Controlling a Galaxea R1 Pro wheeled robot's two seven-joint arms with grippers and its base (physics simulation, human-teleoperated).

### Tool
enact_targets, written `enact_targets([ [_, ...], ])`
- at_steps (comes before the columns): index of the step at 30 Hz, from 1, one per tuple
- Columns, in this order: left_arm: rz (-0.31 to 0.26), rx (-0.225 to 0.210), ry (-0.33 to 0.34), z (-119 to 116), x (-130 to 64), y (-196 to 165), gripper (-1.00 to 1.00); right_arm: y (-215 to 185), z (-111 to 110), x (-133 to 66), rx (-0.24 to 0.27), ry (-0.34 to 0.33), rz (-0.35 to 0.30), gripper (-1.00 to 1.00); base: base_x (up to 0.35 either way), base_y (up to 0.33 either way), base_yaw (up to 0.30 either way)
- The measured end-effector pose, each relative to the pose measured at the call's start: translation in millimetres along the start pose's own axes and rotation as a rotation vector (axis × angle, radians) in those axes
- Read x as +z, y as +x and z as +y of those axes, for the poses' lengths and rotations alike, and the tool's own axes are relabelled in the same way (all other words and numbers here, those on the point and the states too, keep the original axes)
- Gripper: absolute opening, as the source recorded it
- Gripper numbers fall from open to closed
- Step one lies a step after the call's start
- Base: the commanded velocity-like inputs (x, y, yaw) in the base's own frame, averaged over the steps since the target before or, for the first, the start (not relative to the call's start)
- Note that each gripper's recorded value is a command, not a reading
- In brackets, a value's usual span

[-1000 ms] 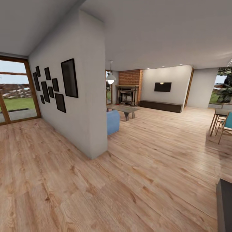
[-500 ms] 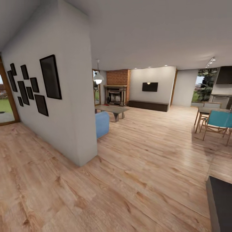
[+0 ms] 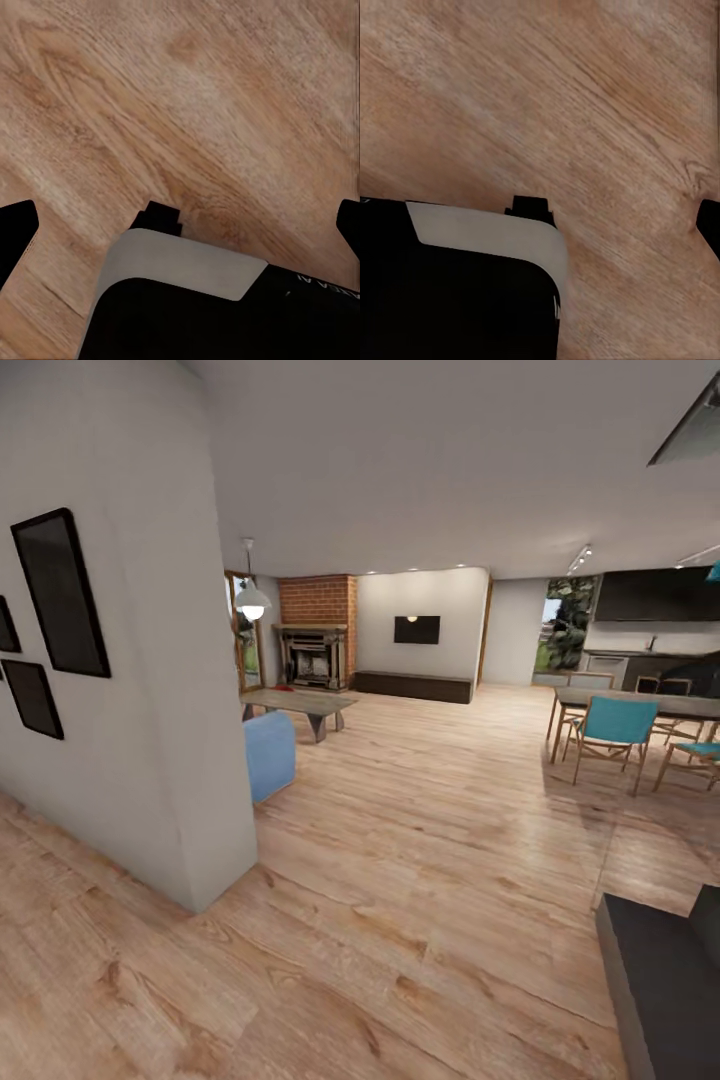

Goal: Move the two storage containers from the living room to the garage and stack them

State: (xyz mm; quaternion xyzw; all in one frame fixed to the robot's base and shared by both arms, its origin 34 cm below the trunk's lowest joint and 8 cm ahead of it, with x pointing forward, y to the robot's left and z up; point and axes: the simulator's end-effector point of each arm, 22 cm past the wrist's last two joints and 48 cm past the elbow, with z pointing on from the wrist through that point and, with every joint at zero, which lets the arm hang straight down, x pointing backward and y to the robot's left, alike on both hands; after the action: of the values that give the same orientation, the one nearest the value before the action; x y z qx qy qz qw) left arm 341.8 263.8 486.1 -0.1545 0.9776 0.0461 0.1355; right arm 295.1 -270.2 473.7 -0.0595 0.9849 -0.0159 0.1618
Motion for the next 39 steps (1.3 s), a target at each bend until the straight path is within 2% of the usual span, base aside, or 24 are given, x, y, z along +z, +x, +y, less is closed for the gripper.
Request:
enact_targets([
  [8,0.000,-0.001,-0.001,1.1,0.1,-0.3,1.00,0.1,0.9,0.0,-0.001,-0.004,0.001,1.00,0.324,0.084,-0.300],
  [15,-0.001,-0.002,-0.001,1.1,0.1,-0.5,1.00,0.3,1.3,0.0,-0.028,-0.007,0.001,1.00,0.324,0.084,-0.300],
  [29,-0.001,-0.004,-0.003,2.0,0.2,-0.7,1.00,0.0,-0.3,0.0,-0.031,0.000,0.000,1.00,0.324,0.084,-0.298],
  [35,0.000,-0.004,-0.003,2.7,0.3,-0.6,1.00,-0.1,-0.7,0.0,-0.035,0.001,0.000,1.00,0.324,0.084,-0.096],
  [37,0.000,-0.004,-0.003,2.5,0.3,-0.5,1.00,-0.1,-0.4,0.0,-0.049,-0.001,0.000,1.00,0.324,0.084,-0.011],
  [38,0.000,-0.004,-0.003,2.4,0.3,-0.5,1.00,-0.6,1.9,0.0,-0.122,-0.012,-0.003,1.00,0.324,0.084,-0.004],
  [39,0.000,-0.004,-0.003,2.4,0.3,-0.5,1.00,-0.7,2.3,0.0,-0.135,-0.013,-0.003,1.00,0.324,0.084,-0.002],
])
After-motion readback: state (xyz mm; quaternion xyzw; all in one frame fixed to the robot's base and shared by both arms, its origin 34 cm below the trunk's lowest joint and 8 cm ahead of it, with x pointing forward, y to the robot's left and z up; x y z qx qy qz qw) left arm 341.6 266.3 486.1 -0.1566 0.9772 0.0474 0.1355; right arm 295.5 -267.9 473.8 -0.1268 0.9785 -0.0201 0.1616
